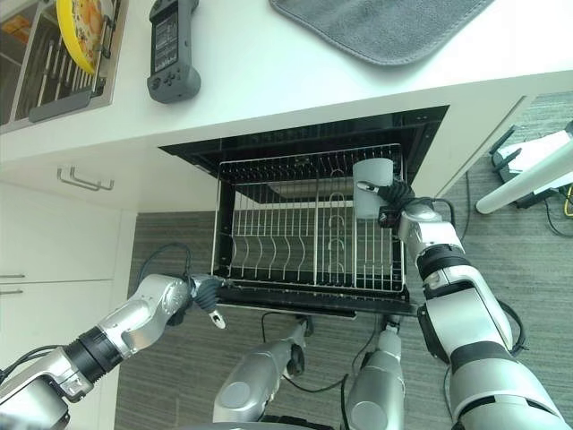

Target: Place the dishes in the dishwasher.

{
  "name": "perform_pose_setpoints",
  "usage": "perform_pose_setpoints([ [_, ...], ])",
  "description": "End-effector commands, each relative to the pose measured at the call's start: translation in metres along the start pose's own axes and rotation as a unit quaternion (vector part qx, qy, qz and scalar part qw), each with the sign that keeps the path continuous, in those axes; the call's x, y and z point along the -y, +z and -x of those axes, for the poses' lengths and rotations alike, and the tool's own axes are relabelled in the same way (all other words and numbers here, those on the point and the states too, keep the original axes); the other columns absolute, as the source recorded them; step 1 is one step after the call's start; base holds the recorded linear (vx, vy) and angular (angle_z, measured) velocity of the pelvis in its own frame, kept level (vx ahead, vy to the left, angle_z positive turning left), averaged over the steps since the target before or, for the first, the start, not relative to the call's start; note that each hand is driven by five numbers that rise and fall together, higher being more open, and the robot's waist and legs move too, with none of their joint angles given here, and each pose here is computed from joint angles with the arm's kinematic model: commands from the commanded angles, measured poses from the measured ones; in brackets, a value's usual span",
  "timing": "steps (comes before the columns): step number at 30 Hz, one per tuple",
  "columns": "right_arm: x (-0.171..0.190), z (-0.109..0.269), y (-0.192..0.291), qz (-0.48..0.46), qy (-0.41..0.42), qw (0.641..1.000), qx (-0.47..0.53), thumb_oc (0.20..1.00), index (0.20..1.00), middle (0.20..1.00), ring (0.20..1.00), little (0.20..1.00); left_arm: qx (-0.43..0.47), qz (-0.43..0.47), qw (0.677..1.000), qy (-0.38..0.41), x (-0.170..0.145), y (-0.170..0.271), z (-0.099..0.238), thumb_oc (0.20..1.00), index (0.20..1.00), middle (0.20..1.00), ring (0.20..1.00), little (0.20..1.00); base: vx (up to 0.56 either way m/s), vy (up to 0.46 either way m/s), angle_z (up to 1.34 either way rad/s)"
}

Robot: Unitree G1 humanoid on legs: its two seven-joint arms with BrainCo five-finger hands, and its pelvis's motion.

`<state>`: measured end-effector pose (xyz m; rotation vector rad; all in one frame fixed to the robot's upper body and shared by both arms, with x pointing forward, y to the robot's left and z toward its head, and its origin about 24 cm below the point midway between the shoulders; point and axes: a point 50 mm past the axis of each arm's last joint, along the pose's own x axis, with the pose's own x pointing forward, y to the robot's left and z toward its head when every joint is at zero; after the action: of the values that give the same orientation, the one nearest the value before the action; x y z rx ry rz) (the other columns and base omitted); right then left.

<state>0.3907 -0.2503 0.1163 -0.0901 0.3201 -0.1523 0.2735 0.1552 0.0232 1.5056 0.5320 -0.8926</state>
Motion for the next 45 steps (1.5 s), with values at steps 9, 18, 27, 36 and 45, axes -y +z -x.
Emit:
perform_pose_setpoints([
  [9, 0.006, 0.011, 0.048, -0.017, -0.051, 0.992, 0.113, 1.000, 1.000, 1.000, 1.000, 1.000, -0.031, 0.001, 0.994, -0.107, 0.076, -0.009, -0.007, 1.000, 1.000, 1.000, 1.000, 1.000, 0.00, 0.003, -0.03],
  [18, 0.001, 0.035, 0.066, -0.044, -0.042, 0.980, 0.191, 1.000, 1.000, 1.000, 1.000, 1.000, -0.044, 0.022, 0.994, -0.096, 0.078, -0.020, 0.002, 1.000, 1.000, 1.000, 1.000, 1.000, 0.00, -0.006, -0.03],
  [27, -0.003, 0.058, 0.043, -0.094, -0.017, 0.973, 0.212, 1.000, 1.000, 1.000, 1.000, 1.000, -0.071, 0.060, 0.994, -0.051, 0.075, -0.032, 0.011, 1.000, 1.000, 1.000, 1.000, 1.000, 0.00, -0.002, -0.03],
  [36, -0.005, 0.095, -0.016, -0.119, -0.008, 0.968, 0.221, 1.000, 1.000, 1.000, 1.000, 1.000, -0.034, 0.259, 0.918, 0.297, 0.007, -0.062, 0.051, 1.000, 1.000, 1.000, 1.000, 1.000, 0.00, -0.065, -0.04],
  [45, -0.005, 0.133, -0.053, -0.135, 0.021, 0.962, 0.235, 1.000, 1.000, 1.000, 1.000, 1.000, 0.197, 0.389, 0.615, 0.657, -0.041, -0.063, 0.138, 1.000, 1.000, 1.000, 1.000, 1.000, 0.05, -0.161, 0.05],
])
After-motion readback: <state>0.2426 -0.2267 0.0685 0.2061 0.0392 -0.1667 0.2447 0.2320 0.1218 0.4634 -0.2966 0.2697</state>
